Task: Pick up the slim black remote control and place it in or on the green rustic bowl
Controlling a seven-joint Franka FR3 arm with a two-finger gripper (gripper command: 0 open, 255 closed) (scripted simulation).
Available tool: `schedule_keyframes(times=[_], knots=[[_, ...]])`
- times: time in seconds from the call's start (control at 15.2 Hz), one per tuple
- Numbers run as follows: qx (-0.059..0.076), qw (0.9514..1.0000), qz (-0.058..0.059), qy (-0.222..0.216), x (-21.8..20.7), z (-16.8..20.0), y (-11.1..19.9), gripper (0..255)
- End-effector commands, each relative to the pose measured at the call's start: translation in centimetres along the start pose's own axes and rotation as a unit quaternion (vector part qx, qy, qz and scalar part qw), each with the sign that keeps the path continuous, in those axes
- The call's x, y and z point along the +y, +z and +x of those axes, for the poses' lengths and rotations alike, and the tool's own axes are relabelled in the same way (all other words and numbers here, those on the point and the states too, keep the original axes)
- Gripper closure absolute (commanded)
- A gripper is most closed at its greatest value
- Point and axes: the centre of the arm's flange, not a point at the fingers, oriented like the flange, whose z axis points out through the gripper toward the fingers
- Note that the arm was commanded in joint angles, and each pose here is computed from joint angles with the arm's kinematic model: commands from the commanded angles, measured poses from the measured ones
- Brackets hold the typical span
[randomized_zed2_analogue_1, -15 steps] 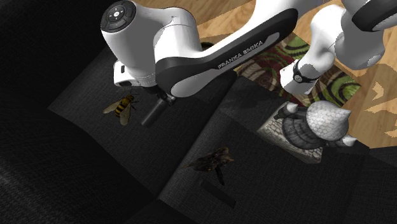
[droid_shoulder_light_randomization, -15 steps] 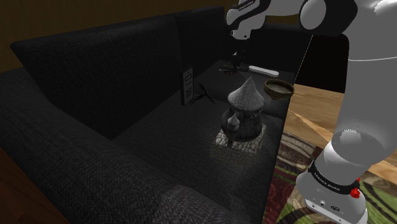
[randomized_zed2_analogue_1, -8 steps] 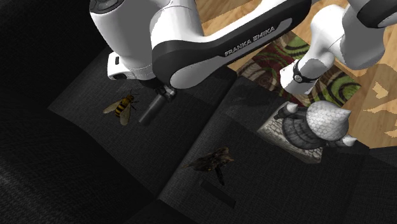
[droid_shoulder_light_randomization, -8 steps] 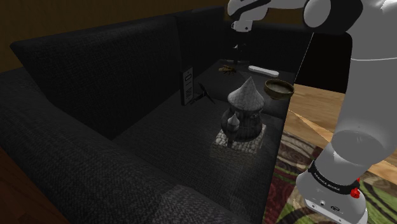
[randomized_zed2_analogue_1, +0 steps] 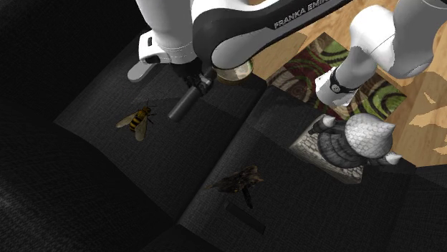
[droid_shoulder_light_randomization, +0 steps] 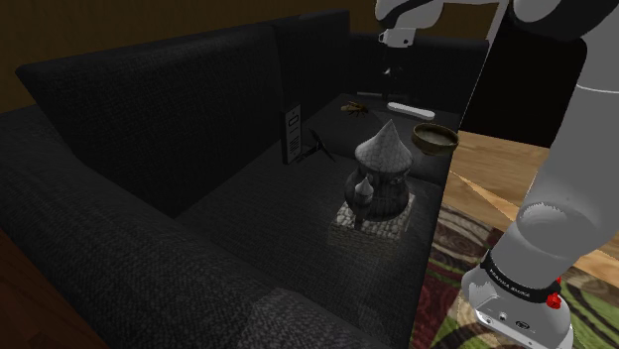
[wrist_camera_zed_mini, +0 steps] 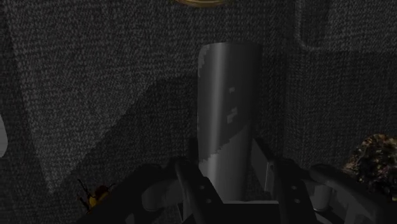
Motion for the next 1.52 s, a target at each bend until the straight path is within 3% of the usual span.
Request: schedule_keyframes(times=[0.0,0.92,1.45], knots=[[0.0,1.0,0.0,-0.001,-0.1,-2.8,0.2,255],[0.0,1.0,0.0,-0.001,0.8,-21.1,0.7,255],[0.0,1.0,0.0,-0.001,1.1,-21.1,4.9,255]])
